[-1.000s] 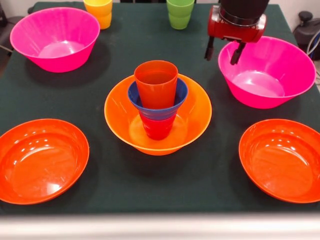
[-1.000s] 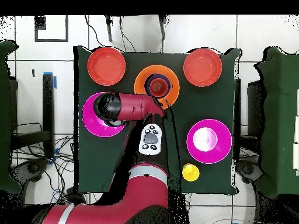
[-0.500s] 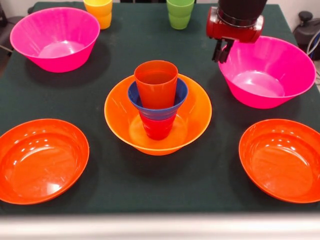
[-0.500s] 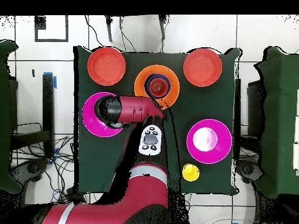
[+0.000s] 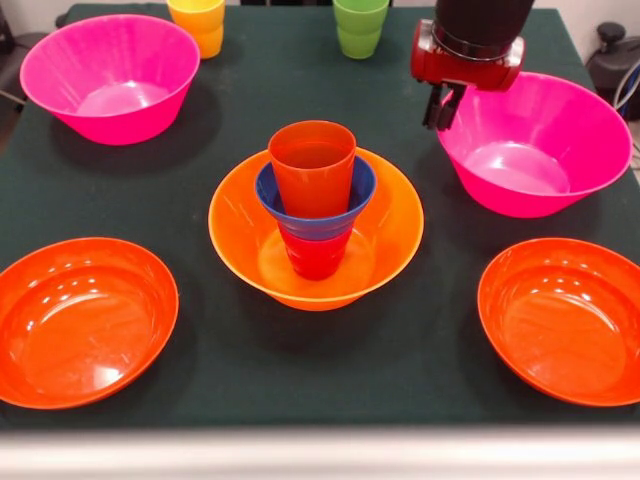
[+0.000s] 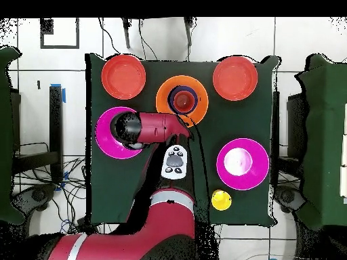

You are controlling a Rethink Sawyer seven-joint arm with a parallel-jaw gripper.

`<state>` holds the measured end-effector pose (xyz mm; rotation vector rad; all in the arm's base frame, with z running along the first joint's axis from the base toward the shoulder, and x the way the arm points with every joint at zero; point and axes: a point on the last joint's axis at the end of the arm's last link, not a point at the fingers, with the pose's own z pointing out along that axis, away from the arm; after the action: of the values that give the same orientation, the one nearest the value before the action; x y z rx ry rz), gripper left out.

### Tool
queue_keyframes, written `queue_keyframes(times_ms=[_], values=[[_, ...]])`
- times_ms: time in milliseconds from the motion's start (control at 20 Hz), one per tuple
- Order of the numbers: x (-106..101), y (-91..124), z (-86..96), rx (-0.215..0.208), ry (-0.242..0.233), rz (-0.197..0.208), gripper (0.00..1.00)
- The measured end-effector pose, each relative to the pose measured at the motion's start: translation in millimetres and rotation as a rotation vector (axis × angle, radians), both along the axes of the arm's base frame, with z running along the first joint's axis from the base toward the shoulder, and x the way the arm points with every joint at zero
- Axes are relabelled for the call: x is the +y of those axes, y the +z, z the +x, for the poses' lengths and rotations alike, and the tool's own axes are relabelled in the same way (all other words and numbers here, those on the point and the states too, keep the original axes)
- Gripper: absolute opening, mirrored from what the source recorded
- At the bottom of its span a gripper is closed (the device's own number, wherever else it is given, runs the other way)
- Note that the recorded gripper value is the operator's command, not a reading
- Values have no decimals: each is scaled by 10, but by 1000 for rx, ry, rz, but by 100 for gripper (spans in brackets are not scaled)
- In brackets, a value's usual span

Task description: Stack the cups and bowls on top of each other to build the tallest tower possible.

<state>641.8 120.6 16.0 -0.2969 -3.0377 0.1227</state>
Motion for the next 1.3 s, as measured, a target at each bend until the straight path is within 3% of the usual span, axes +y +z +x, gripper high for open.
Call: queue_keyframes(times_ms=[200,250,950,1300], values=[[1,8,-1,-1,0,0,0],[0,5,-9,1,0,0,100],[0,-10,-31,6,-1,0,100],[-4,-39,0,-34,2,-2,100]])
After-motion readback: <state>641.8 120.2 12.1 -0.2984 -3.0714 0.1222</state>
